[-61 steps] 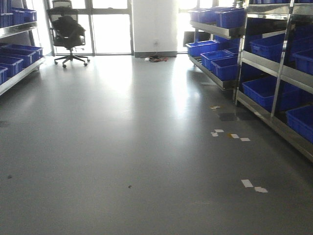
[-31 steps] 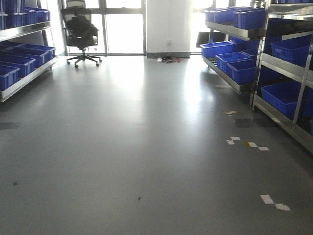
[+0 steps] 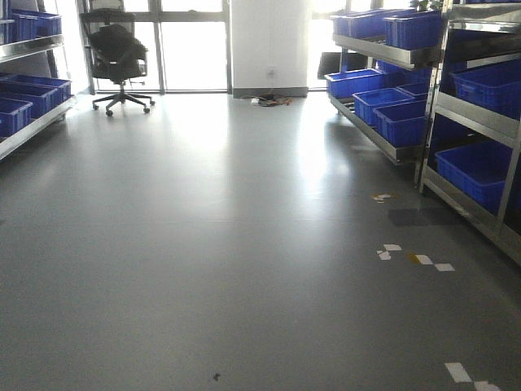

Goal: Pick red cube and place on left shelf
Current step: 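Drive the base across the floor to the shelf of blue bins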

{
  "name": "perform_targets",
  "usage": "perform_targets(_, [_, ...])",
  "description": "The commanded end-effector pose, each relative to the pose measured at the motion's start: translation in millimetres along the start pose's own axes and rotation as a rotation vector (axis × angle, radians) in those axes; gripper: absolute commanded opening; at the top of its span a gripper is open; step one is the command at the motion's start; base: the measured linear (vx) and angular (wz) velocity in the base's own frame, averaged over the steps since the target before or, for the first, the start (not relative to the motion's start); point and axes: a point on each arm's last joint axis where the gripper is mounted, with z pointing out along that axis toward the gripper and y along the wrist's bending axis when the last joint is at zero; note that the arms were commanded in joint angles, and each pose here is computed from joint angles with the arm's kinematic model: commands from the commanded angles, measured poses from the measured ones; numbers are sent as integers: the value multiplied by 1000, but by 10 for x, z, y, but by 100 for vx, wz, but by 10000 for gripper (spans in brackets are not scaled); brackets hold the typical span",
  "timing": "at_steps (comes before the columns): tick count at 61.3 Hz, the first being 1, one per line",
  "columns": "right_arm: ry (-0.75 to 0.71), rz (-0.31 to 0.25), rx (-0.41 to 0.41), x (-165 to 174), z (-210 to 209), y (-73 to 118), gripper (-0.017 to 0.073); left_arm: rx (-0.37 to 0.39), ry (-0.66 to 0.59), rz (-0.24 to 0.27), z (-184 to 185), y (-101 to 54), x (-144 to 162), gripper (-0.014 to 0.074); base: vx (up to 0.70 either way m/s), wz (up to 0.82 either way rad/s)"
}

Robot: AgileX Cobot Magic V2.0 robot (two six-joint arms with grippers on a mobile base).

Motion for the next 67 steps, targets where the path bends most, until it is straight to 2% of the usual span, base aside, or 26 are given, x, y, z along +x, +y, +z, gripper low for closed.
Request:
perform_targets(1, [-121, -14, -10, -180, -20, 16, 57, -4, -62, -5, 9, -1, -4, 106, 43, -9])
perform_targets(67, [-121, -14, -10, -180, -20, 16, 57, -4, -62, -5, 9, -1, -4, 106, 54, 5])
